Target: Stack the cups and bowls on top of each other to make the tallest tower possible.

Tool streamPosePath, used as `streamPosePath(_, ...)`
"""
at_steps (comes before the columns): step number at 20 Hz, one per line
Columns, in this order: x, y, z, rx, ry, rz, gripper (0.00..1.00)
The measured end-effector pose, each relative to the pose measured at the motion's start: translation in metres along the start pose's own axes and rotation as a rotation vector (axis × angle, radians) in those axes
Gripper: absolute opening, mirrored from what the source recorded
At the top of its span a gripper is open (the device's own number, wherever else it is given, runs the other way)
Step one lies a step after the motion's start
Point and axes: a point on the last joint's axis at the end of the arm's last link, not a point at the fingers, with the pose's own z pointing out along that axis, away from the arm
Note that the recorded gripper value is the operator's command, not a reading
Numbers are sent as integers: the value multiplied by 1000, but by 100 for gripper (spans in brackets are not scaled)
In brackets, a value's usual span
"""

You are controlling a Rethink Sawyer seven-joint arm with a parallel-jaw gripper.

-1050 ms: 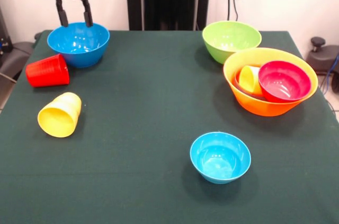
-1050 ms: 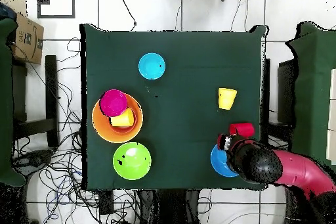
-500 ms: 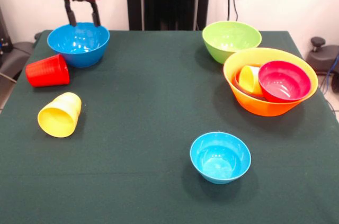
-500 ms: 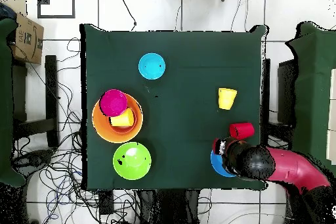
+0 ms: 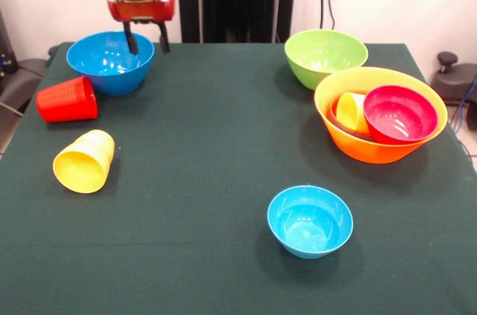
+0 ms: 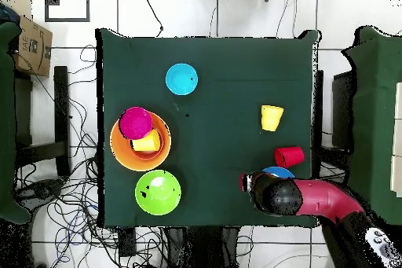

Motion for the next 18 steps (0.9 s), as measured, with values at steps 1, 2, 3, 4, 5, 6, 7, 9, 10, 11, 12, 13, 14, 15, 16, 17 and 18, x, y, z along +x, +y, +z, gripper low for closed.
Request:
streamPosePath(1,2,2,5,-3,-4,-1,100)
streamPosePath(2,4,4,9,-6,-6,0,100)
streamPosePath(3,5,5,12,-8,-9,0,100)
streamPosePath(4,7,6,16,-10,-11,1,100)
streamPosePath(5,10,8,22,-12,-16,4,100)
streamPosePath(6,11,9,26,-13,-18,5,100)
streamPosePath(7,12,9,27,-13,-18,5,100)
streamPosePath(9,16,11,37,-10,-16,9,100)
streamPosePath(10,18,10,40,-8,-15,10,100)
streamPosePath(11,19,10,43,-6,-13,12,100)
streamPosePath(12,21,9,46,-4,-12,14,100)
streamPosePath(13,24,8,51,0,-8,19,100)
streamPosePath(14,26,6,54,3,-6,21,100)
streamPosePath(15,30,3,58,8,-1,24,100)
streamPosePath(16,33,1,61,12,3,27,100)
streamPosePath(17,40,-7,67,22,14,36,100)
streamPosePath(18,44,-10,69,27,20,39,100)
